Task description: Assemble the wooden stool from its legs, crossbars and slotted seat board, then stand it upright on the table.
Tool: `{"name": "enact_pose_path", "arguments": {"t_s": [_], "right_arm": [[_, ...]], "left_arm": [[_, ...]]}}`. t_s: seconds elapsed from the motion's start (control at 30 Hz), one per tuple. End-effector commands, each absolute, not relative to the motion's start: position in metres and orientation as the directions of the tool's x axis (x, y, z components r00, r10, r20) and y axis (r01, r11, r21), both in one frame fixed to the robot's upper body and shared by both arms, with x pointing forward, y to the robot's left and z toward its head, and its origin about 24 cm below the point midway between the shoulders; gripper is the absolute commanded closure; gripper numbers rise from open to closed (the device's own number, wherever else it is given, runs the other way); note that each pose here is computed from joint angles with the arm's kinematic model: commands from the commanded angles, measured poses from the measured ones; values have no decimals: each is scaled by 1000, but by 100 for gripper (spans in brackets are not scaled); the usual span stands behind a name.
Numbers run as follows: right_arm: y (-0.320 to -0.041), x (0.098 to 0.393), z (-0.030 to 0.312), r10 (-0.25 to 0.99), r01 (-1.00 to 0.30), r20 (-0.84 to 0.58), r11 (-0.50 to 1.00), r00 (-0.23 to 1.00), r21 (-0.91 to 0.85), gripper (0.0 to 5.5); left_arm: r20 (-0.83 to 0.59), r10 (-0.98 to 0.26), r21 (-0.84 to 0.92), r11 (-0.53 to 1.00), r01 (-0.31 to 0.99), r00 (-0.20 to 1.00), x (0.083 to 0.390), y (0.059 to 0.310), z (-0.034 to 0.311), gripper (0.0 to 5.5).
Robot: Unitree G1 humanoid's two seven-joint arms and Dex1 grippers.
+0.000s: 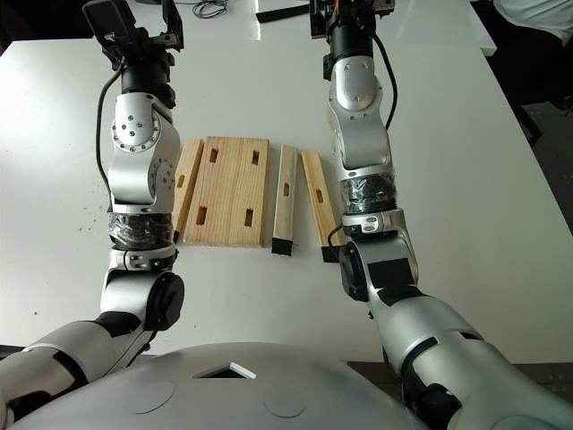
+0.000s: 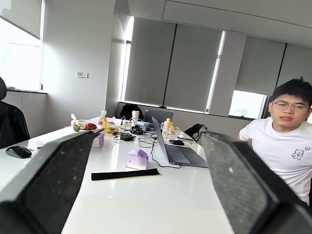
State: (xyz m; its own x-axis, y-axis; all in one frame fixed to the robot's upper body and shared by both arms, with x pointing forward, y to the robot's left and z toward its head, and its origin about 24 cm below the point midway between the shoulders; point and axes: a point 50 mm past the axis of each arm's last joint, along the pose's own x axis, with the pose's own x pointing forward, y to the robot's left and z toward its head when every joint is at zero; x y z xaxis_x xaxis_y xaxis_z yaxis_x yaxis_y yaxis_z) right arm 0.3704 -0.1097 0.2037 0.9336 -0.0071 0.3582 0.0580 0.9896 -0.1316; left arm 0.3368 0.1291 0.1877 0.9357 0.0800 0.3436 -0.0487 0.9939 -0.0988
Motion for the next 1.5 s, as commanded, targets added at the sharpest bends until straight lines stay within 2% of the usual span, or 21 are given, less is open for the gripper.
{"name": "enact_pose_path", "arguments": {"t_s": [0.03, 0.17, 0.27, 0.43, 0.6, 0.7, 0.8, 0.9, 1.27, 1.5], "right_arm": [[-104, 368, 199, -24, 66, 355, 992, 934, -105, 150], [-91, 363, 196, -26, 42, 343, 998, 939, -38, 150], [-84, 355, 192, -24, 28, 344, 1000, 939, -6, 150], [-85, 350, 185, -11, 21, 317, 999, 948, -28, 150], [-96, 346, 178, -36, 59, 307, 996, 951, -66, 150], [-105, 343, 169, -67, 91, 285, 993, 956, -71, 150], [-115, 338, 160, -105, 124, 254, 990, 961, -63, 150], [-118, 336, 156, -115, 134, 240, 989, 964, -65, 150], [-132, 337, 153, -164, 185, 221, 980, 961, -76, 150], [-134, 334, 148, -187, 206, 212, 976, 959, -70, 150]], "left_arm": [[313, 39, -84, 996, -13, 949, 339, 127, 186, 143], [283, 51, -79, 996, -29, 958, 343, 142, 184, 143], [240, 53, -82, 996, -34, 969, 342, 164, 177, 143], [100, 21, 12, 1000, -22, 995, 328, 226, 153, 143], [-161, -44, 45, 998, 52, 986, 288, 300, 114, 143], [-297, -120, 26, 991, 134, 947, 263, 322, 93, 143], [-409, -190, 14, 977, 214, 893, 249, 332, 75, 143], [-428, -215, -45, 975, 216, 878, 243, 337, 68, 143], [-489, -279, -68, 957, 283, 827, 238, 317, 48, 143], [-560, -224, -8, 964, 265, 797, 233, 325, 43, 143]]}}
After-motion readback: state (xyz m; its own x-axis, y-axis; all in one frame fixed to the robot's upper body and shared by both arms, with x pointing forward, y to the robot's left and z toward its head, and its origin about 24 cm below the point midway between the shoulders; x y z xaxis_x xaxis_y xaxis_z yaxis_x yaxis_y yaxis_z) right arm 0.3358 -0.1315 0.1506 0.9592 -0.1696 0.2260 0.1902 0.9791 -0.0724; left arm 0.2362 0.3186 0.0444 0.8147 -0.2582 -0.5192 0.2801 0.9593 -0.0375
